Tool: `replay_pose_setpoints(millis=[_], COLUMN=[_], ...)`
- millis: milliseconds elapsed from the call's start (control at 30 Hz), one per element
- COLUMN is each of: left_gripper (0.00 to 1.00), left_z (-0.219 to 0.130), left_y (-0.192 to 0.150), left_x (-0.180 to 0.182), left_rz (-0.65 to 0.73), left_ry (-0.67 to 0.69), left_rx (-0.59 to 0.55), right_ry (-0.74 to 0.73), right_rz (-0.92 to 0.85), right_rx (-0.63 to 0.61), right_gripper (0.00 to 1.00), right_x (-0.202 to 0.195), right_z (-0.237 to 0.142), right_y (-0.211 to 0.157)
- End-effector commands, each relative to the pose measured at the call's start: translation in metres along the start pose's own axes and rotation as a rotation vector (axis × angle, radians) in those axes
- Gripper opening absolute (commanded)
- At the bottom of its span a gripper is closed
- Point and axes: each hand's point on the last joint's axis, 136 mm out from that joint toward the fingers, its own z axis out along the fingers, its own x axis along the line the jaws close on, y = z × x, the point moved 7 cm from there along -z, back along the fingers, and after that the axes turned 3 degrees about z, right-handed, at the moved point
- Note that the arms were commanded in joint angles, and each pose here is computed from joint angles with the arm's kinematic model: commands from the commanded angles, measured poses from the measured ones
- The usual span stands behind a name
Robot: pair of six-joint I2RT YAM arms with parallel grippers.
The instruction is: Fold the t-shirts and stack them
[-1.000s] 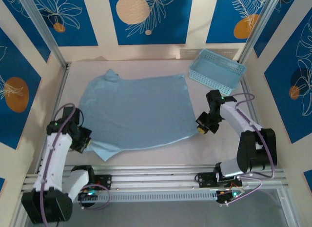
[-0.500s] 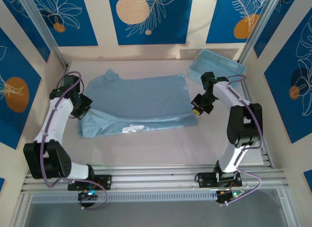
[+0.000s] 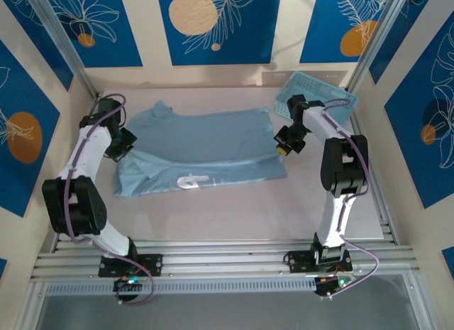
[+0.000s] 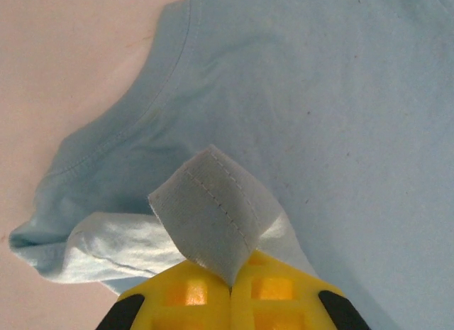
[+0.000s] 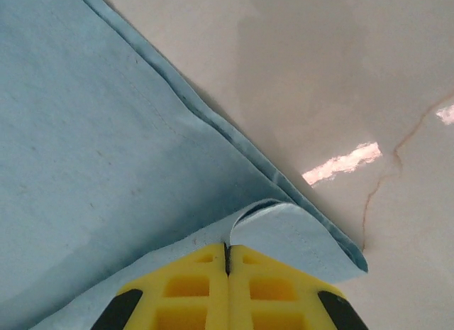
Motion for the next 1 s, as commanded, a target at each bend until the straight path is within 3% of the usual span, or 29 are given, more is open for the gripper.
replay_pose_setpoints(millis=[0,433,467,500,567,600,733,967], left_gripper=[0.00,0.00,0.04,0.17,0.58,0.67,0.75,0.65], left_z=[0.001,0.031,0.031,0.030,0.023,0.018,0.007,0.030], left_y=[0.012,0.028,0.030,0.031,0.031,0.028,0.002,-0.050], left_x=[-0.010,-0.016,-0.018,-0.019,-0.017,-0.014,0.012,0.076], left_rz=[0.059,0.124,0.135,0.146,0.164,0.171,0.172,0.069], left_ry=[0.012,0.115,0.120,0.127,0.134,0.137,0.151,0.203], left_rx=[-0.035,-0.022,-0.019,-0.016,-0.015,-0.013,0.054,0.237], right_ry=[-0.024,-0.007,0.006,0.024,0.052,0.053,0.051,0.071], right_rz=[0.022,0.015,0.008,-0.005,-0.031,-0.042,-0.058,-0.059], right_rx=[0.006,0.016,0.019,0.021,0.017,0.007,-0.010,0.046], right_gripper=[0.00,0.00,0.10,0.27,0.49,0.55,0.63,0.63], right_x=[0.002,0.021,0.024,0.027,0.032,0.032,0.018,-0.030], right_z=[0.001,0.014,0.014,0.014,0.009,0.004,-0.011,-0.003], right_y=[0.005,0.020,0.022,0.023,0.023,0.023,0.011,-0.036])
